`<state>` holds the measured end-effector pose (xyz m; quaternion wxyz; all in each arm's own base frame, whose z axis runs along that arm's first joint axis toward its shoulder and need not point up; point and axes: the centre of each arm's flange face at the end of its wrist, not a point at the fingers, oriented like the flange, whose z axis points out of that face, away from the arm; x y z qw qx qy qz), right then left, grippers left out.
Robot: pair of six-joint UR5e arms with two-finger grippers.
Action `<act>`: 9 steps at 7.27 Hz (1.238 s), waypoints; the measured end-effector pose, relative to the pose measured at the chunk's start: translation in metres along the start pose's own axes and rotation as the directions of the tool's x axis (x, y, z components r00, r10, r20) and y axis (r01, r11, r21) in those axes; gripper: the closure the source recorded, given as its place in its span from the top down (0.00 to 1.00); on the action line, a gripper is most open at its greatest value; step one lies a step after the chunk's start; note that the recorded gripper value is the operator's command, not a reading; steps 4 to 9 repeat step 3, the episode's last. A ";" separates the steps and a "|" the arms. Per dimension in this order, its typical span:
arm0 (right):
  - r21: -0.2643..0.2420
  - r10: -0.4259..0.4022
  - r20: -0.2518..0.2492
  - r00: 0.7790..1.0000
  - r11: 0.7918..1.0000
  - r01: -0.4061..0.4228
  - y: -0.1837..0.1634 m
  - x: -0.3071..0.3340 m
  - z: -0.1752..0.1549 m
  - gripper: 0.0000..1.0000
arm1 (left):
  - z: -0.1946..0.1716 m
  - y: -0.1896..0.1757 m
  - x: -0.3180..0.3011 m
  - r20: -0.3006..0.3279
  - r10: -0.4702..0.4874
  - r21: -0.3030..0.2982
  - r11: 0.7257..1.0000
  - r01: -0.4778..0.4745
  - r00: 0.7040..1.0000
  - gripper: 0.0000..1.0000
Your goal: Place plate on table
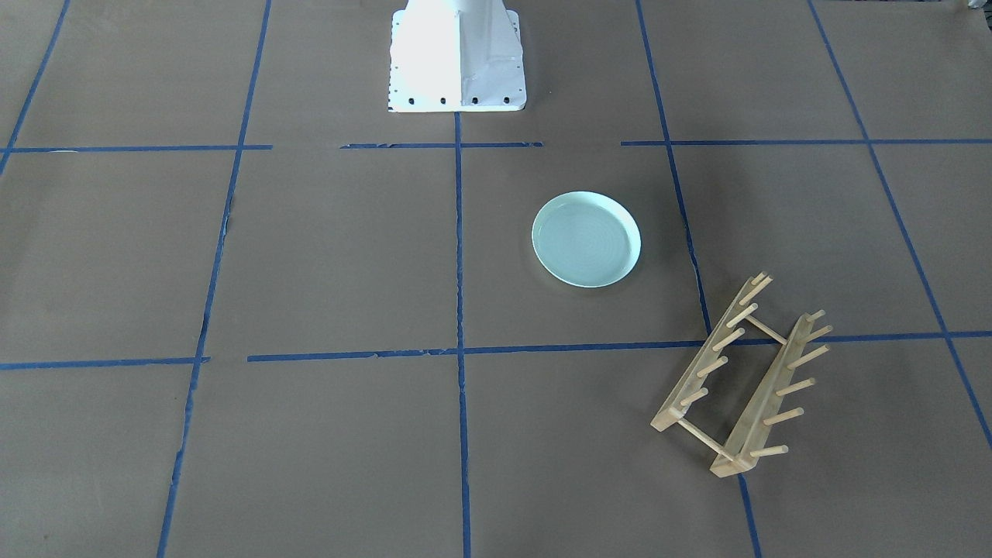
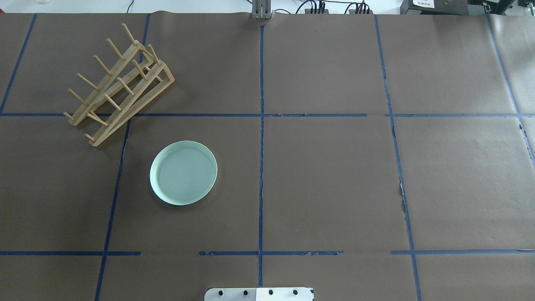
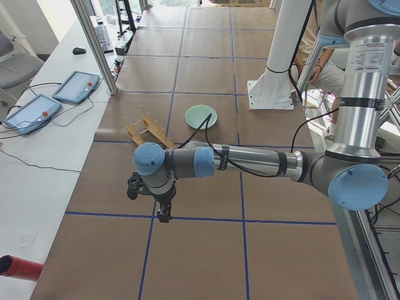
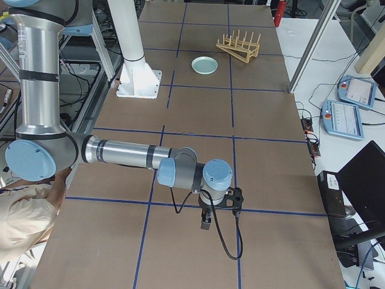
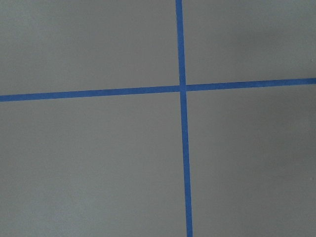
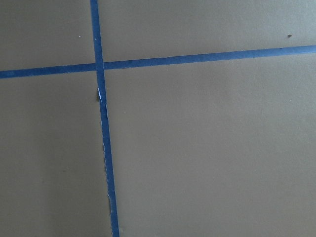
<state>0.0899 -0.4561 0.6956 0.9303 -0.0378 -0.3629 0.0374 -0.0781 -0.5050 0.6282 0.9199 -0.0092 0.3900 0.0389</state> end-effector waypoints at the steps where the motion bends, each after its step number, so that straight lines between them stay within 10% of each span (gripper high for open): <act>1: 0.000 0.000 0.000 1.000 1.000 0.000 0.000 0.000 0.000 1.00 | 0.000 0.001 0.000 -0.001 0.001 0.000 1.000 -0.001 1.000 1.00; 9: 0.000 0.000 0.000 1.000 1.000 0.000 0.000 0.000 0.000 1.00 | 0.000 0.000 0.000 0.005 0.000 0.001 1.000 0.000 1.000 1.00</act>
